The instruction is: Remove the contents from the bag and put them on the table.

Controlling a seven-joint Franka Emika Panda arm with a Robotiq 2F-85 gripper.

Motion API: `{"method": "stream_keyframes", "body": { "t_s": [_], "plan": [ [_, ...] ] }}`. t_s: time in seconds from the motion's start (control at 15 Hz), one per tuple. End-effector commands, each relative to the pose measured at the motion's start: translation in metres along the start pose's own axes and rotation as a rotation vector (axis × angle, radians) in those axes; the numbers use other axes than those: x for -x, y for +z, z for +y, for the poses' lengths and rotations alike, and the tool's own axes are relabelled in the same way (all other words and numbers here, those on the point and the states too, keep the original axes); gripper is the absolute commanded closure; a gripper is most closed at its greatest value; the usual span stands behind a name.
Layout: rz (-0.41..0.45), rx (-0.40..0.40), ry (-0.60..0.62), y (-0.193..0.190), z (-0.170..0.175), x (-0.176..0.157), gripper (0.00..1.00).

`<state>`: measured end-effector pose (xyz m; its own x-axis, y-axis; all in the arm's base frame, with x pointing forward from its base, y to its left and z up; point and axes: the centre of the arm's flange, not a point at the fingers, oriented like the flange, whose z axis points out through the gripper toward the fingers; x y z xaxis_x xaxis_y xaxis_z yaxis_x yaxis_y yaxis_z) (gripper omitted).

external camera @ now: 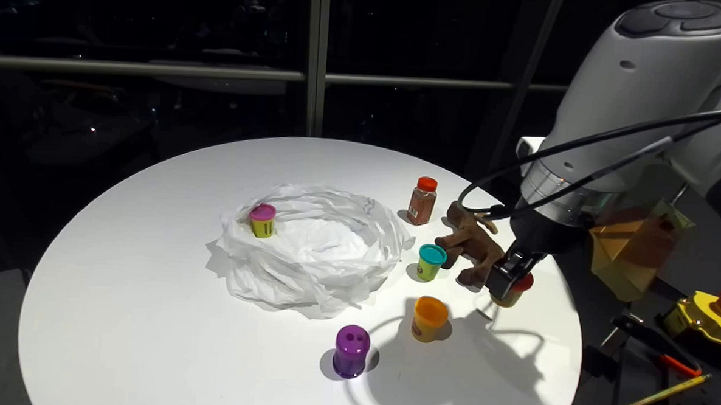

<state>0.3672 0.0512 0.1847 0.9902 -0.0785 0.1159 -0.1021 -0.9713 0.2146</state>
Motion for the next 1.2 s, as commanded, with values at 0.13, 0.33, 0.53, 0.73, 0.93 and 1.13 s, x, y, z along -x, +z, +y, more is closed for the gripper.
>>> {"method": "stream_keyframes", "body": {
  "t_s": [0.13, 0.33, 0.53, 0.73, 0.93, 1.13],
  "plan": [
    [0.066, -0.032, 0.003, 0.016, 0.011, -0.011, 0.76],
    [0.045, -0.074, -0.031, 0.022, 0.009, -0.006, 0.76],
    [0.043, -0.079, -0.021, 0.029, 0.006, -0.005, 0.76],
    [0.071, -0.057, 0.023, 0.031, 0.010, -0.008, 0.76],
    [0.088, -0.052, 0.039, 0.030, 0.014, -0.014, 0.76],
    [0.095, -0.060, 0.037, 0.028, 0.015, -0.017, 0.76]
  ]
}}
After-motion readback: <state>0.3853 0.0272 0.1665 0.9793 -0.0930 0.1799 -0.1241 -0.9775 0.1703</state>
